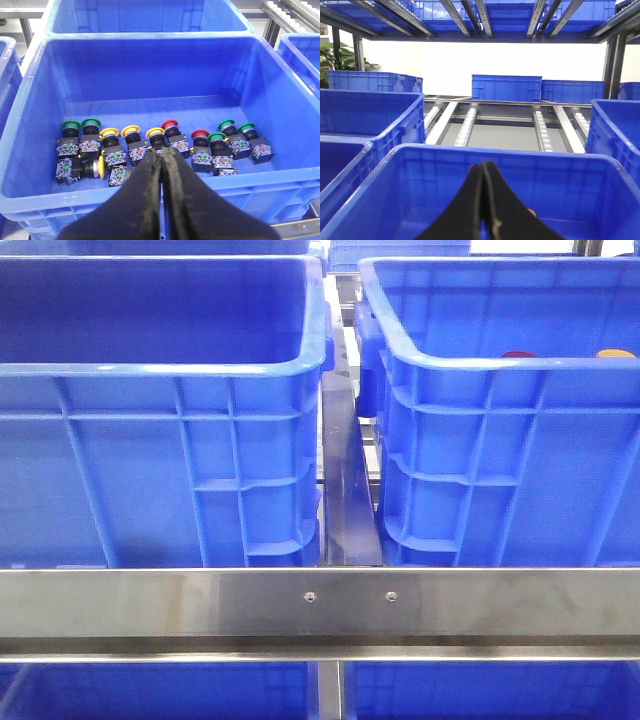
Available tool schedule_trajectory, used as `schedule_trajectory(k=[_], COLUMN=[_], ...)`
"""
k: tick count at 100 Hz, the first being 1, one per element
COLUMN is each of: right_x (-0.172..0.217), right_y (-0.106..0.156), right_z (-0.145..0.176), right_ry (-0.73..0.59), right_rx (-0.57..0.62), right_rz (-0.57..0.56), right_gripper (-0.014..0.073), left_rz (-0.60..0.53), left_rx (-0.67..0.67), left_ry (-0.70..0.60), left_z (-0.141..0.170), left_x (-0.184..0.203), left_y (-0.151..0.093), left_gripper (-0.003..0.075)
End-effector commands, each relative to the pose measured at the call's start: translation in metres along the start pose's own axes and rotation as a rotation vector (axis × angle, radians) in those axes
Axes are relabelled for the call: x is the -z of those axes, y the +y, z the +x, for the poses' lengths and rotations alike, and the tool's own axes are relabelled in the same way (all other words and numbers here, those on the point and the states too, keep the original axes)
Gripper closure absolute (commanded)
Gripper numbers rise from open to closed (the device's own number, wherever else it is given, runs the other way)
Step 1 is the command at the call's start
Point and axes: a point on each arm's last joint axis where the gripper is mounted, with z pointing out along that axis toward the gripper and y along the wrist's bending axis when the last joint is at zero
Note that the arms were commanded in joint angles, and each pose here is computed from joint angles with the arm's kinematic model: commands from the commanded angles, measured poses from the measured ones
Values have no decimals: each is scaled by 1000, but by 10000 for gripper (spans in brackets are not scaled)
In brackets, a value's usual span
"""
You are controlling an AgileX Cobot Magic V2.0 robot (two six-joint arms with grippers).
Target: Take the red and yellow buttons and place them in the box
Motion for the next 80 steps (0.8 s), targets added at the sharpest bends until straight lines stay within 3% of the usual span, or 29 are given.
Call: schedule_trajectory(k=[1, 40, 56, 68, 80], right_x=[1, 1, 1, 1, 1], right_y=[2, 2, 2, 2, 2], right_z=[-13, -13, -13, -13, -13], right_ry=[-58, -58, -58, -58, -58], right_rx=[-81, -81, -81, -81, -81], right_rz=[-19, -20, -20, -20, -20], right_gripper=[663, 663, 663, 663, 663], left_rz=[16, 16, 21, 33, 22], left_rx=[10, 10, -16, -38, -40], left_ry=[-97, -99, -187, -295, -324], left_z=[-15, -15, -16, -5, 22], left_x=[3, 3, 3, 3, -1], left_y=[-2, -2, -2, -1, 2], left_gripper=[739, 739, 739, 739, 739])
